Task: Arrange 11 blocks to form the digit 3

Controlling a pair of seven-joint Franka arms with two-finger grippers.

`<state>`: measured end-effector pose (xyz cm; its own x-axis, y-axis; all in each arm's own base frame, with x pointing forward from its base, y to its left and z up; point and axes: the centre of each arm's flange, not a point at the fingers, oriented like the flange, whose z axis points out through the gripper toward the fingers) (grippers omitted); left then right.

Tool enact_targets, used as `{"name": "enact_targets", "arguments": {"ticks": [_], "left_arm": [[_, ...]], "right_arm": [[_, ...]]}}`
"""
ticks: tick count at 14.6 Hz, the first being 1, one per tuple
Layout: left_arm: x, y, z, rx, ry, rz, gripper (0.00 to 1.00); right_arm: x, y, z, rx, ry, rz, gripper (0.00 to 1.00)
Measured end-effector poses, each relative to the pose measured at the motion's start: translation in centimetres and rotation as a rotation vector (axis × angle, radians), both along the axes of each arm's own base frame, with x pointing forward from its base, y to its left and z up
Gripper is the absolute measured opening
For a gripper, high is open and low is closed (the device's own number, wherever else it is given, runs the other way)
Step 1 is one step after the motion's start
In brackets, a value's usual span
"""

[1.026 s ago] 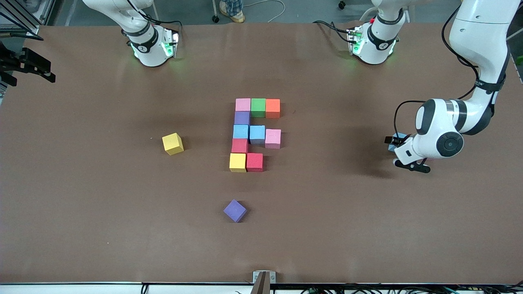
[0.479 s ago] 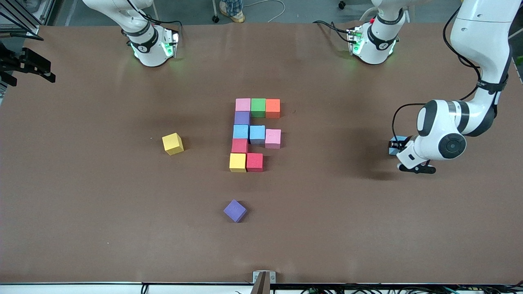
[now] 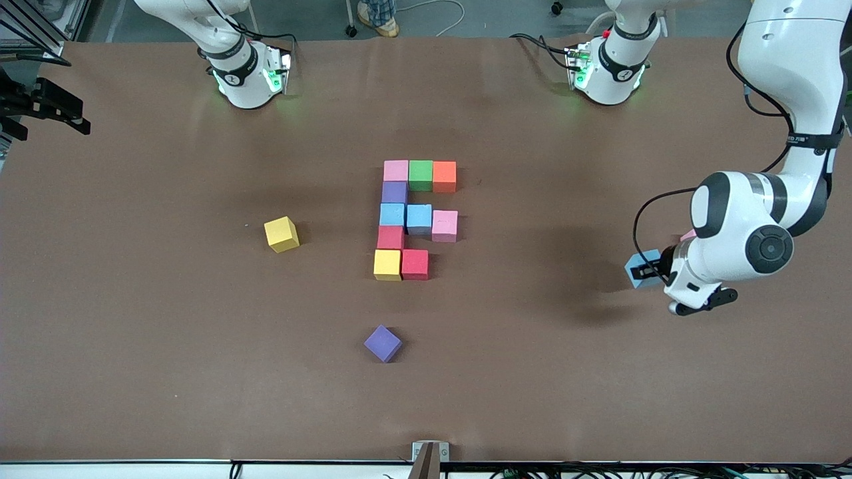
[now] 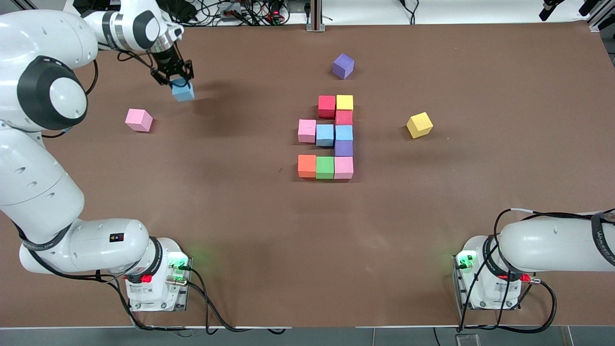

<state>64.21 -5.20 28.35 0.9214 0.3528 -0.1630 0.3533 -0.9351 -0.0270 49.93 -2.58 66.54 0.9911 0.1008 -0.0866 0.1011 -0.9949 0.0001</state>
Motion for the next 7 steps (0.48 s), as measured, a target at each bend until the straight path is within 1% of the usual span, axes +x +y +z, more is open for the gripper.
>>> {"name": "enact_targets", "arguments": {"ticks": [3,7], "left_arm": [[1.6,-5.3,0.8,0.026,-0.028,0.198,0.55],[2.9,-10.5,1.6,0.044,-0.054,0.428,0.55]], "right_arm": [[0.0,0.0,0.0,0.000,0.000,0.000,1.00],[0.0,0.0,0.0,0.000,0.000,0.000,1.00]]}}
